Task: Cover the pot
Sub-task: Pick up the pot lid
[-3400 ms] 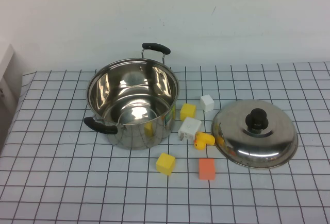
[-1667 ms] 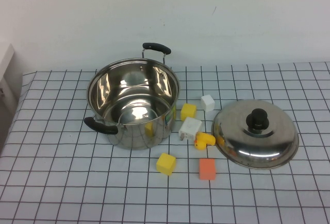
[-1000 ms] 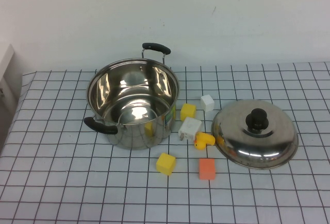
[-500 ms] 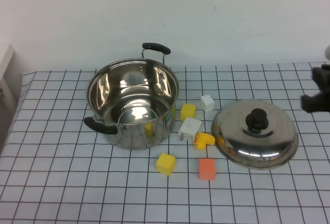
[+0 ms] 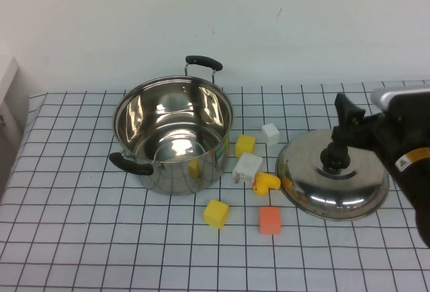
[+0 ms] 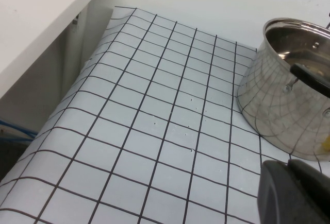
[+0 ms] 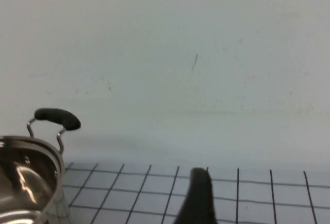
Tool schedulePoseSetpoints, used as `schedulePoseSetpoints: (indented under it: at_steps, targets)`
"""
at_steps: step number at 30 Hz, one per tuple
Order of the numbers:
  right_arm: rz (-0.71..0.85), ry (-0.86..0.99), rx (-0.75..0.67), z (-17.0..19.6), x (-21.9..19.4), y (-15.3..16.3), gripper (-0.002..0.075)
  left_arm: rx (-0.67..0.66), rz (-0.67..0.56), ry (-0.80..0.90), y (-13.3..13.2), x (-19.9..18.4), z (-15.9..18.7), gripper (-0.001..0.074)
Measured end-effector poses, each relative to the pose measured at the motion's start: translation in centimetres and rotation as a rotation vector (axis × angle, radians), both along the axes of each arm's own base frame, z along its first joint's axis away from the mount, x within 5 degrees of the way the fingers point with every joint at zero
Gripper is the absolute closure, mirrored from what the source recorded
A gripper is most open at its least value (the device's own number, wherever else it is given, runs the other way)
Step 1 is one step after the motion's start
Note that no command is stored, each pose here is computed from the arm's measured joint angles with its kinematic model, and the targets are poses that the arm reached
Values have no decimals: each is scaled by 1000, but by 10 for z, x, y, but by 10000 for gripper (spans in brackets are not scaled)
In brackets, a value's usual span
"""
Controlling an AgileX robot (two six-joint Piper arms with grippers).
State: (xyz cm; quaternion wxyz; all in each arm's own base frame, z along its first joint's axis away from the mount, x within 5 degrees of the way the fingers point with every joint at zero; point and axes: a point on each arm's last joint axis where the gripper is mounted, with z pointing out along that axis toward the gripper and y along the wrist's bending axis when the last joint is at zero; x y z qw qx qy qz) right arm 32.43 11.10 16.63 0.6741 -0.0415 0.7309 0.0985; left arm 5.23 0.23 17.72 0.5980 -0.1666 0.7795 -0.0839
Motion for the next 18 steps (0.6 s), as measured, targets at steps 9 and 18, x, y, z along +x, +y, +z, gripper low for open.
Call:
schedulePoseSetpoints:
  at_steps: [9,18]
  targets:
    - [-2,86,-28,-53,29,11,156,5,-1,0,0,0,0,738]
    - [-34,178,-45,-90,51,5,156,5,-1,0,0,0,0,738]
